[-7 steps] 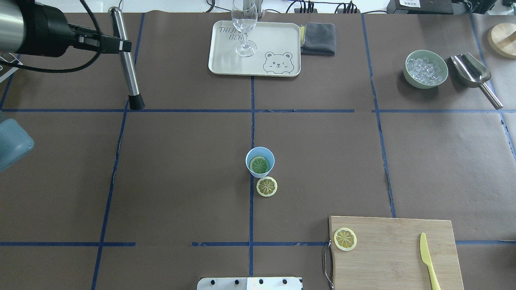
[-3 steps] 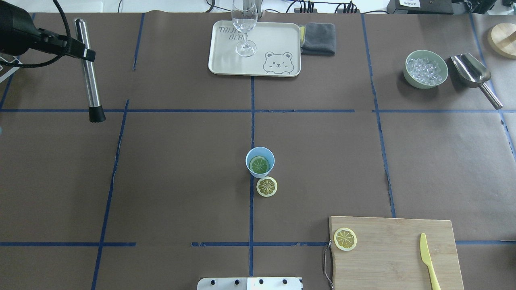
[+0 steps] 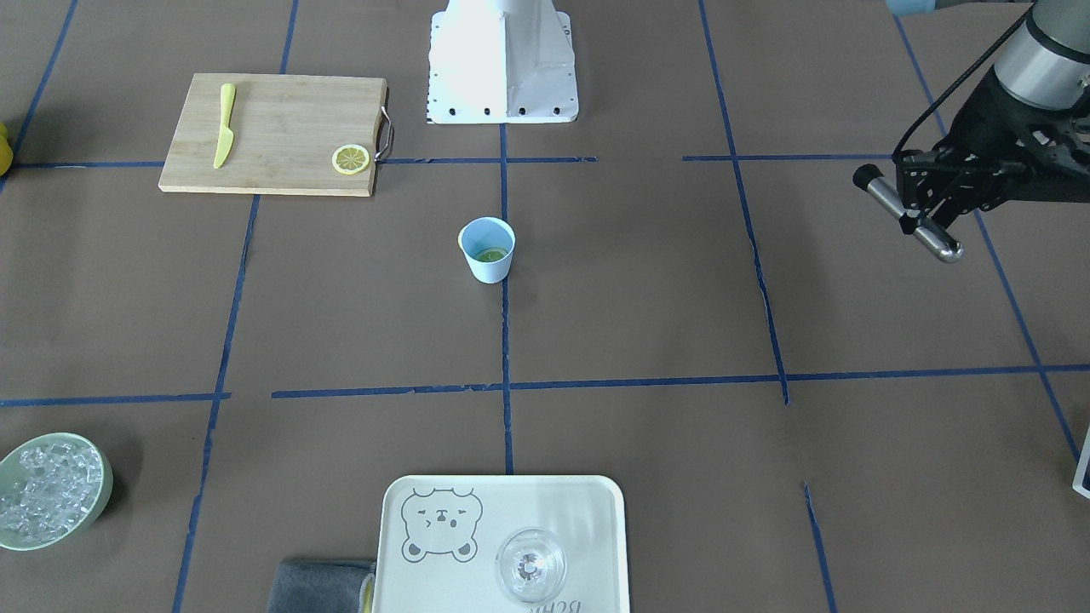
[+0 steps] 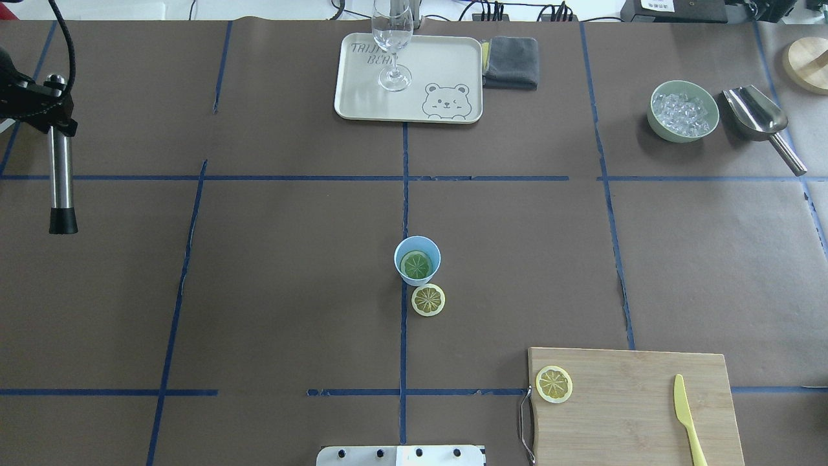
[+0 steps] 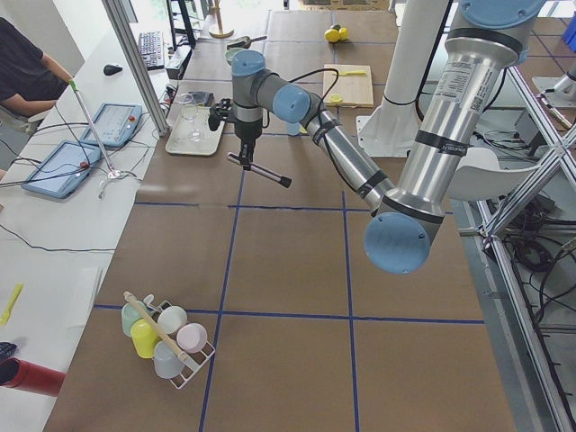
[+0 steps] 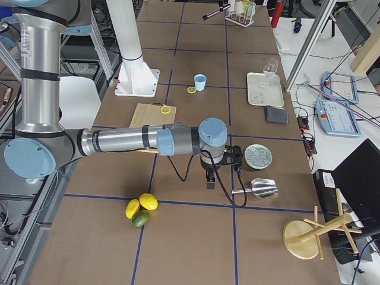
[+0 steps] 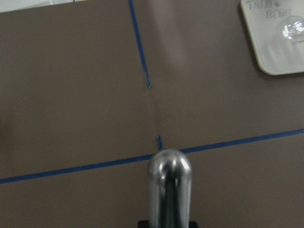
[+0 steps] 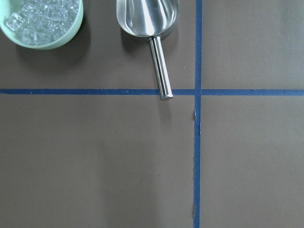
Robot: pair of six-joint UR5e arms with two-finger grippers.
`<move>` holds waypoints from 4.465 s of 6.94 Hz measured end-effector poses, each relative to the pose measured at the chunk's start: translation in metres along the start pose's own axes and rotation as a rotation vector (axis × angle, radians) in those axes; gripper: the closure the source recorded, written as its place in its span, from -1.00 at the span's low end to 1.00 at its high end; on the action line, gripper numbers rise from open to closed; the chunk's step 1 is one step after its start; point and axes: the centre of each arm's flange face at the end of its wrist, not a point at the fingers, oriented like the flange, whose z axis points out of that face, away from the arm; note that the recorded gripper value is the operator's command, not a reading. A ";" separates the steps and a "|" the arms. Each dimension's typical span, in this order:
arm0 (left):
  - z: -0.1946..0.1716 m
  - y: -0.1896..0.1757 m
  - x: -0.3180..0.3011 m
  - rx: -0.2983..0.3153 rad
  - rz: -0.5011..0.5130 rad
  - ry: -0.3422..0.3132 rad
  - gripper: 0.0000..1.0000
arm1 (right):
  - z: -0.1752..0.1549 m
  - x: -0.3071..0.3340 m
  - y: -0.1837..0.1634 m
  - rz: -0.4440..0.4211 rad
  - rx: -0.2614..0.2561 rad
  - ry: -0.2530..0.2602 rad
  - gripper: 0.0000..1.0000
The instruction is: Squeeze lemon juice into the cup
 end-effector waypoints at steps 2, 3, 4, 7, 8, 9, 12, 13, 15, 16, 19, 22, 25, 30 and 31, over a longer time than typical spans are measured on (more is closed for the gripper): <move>0.060 -0.004 0.004 -0.148 -0.038 -0.070 1.00 | 0.000 0.001 0.000 0.000 0.001 -0.002 -1.00; 0.099 -0.004 0.025 -0.216 -0.014 -0.091 1.00 | -0.001 0.001 0.000 -0.001 0.002 -0.002 -1.00; 0.137 -0.001 0.044 -0.273 0.015 -0.107 1.00 | -0.002 0.000 0.000 -0.003 0.005 -0.002 -1.00; 0.200 0.010 0.049 -0.372 0.022 -0.157 1.00 | -0.006 -0.005 -0.002 -0.010 0.014 -0.003 -1.00; 0.213 0.010 0.041 -0.392 0.008 -0.172 1.00 | -0.007 -0.006 -0.003 -0.011 0.017 -0.004 -1.00; 0.224 0.009 0.033 -0.406 -0.005 -0.183 1.00 | -0.008 -0.007 -0.005 -0.012 0.019 -0.004 -1.00; 0.255 0.006 0.012 -0.417 -0.020 -0.194 1.00 | -0.009 -0.008 -0.006 -0.012 0.021 -0.004 -1.00; 0.262 0.005 0.009 -0.414 -0.021 -0.193 0.75 | -0.009 -0.008 -0.006 -0.013 0.021 -0.004 -1.00; 0.267 0.004 0.006 -0.412 -0.024 -0.193 -1.00 | -0.009 -0.008 -0.007 -0.012 0.021 -0.004 -1.00; 0.268 0.003 0.005 -0.409 -0.021 -0.190 -1.00 | -0.009 -0.007 -0.006 -0.012 0.021 -0.004 -1.00; 0.252 -0.011 -0.006 -0.362 -0.012 -0.194 -1.00 | -0.009 -0.007 -0.008 -0.011 0.021 -0.003 -1.00; 0.142 -0.048 -0.034 -0.182 0.047 -0.117 -1.00 | -0.010 -0.009 -0.011 -0.012 0.025 -0.001 -1.00; 0.013 -0.068 -0.152 0.015 0.171 -0.099 -1.00 | -0.010 -0.008 -0.011 -0.012 0.024 -0.001 -1.00; 0.033 0.004 -0.347 0.066 0.261 -0.023 -1.00 | 0.004 0.008 -0.009 0.018 -0.004 0.007 -1.00; 0.059 0.023 -0.373 0.070 0.254 0.013 -1.00 | 0.006 0.009 -0.010 0.020 -0.007 0.008 -1.00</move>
